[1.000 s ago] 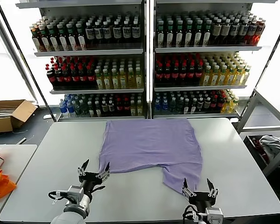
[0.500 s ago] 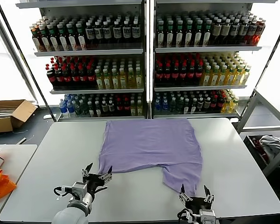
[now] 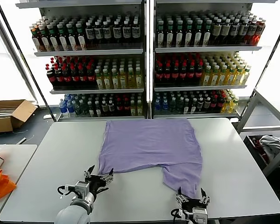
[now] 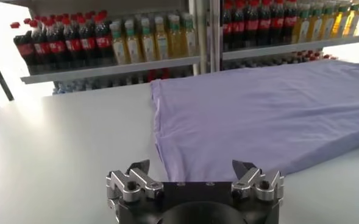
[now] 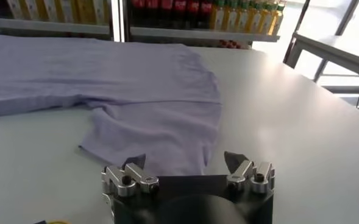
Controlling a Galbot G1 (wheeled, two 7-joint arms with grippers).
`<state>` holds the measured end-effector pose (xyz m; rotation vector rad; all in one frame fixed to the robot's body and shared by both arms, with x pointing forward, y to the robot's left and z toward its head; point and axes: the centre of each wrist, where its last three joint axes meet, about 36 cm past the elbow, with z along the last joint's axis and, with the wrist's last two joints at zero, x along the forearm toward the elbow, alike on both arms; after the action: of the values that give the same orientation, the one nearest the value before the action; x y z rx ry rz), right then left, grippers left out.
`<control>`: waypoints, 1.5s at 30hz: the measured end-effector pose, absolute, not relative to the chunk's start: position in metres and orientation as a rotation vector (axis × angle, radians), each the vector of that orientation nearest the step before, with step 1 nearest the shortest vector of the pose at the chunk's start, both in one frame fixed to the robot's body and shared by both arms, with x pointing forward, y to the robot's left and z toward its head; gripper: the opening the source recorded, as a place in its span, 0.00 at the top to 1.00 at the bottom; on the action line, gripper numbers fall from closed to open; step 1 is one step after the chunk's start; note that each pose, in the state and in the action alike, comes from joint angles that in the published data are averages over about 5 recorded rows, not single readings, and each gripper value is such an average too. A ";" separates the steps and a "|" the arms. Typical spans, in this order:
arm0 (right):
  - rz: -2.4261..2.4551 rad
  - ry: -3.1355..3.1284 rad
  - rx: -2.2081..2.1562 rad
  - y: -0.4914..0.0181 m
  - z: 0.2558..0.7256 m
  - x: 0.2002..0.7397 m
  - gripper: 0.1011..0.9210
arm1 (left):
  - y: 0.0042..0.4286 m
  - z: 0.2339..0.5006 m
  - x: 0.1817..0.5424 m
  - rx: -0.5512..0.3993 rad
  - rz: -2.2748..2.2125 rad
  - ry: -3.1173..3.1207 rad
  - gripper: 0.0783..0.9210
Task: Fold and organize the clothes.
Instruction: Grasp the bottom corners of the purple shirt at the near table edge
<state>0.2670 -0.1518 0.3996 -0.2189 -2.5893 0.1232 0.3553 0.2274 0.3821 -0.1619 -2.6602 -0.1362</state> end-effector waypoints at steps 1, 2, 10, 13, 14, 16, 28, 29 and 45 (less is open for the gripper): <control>0.125 -2.587 -0.219 -0.152 0.399 0.267 0.12 | 0.228 0.381 0.356 -0.161 -0.138 -2.659 0.12; 0.126 -2.585 -0.220 -0.152 0.398 0.267 0.12 | 0.229 0.381 0.356 -0.159 -0.139 -2.657 0.12; 0.121 -2.567 -0.219 -0.151 0.393 0.263 0.21 | 0.230 0.375 0.357 -0.150 -0.138 -2.642 0.32; 0.116 -2.559 -0.214 -0.151 0.390 0.261 0.32 | 0.229 0.373 0.356 -0.150 -0.136 -2.638 0.43; 0.114 -2.557 -0.213 -0.152 0.389 0.260 0.37 | 0.229 0.372 0.355 -0.151 -0.137 -2.636 0.46; 0.109 -2.553 -0.213 -0.152 0.388 0.258 0.44 | 0.229 0.371 0.354 -0.153 -0.140 -2.633 0.53; 0.071 -2.547 -0.213 -0.157 0.382 0.253 0.87 | 0.226 0.366 0.345 -0.164 -0.155 -2.615 0.93; 0.070 -2.549 -0.213 -0.157 0.382 0.253 0.91 | 0.226 0.366 0.345 -0.166 -0.156 -2.615 0.95; 0.018 -2.688 -0.196 -0.163 0.405 0.258 0.99 | 0.216 0.378 0.341 -0.187 -0.132 -2.702 0.99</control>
<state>0.2582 -0.1630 0.4050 -0.1956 -2.6884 0.0177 0.3407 0.2157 0.3782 -0.1867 -2.7022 -0.1320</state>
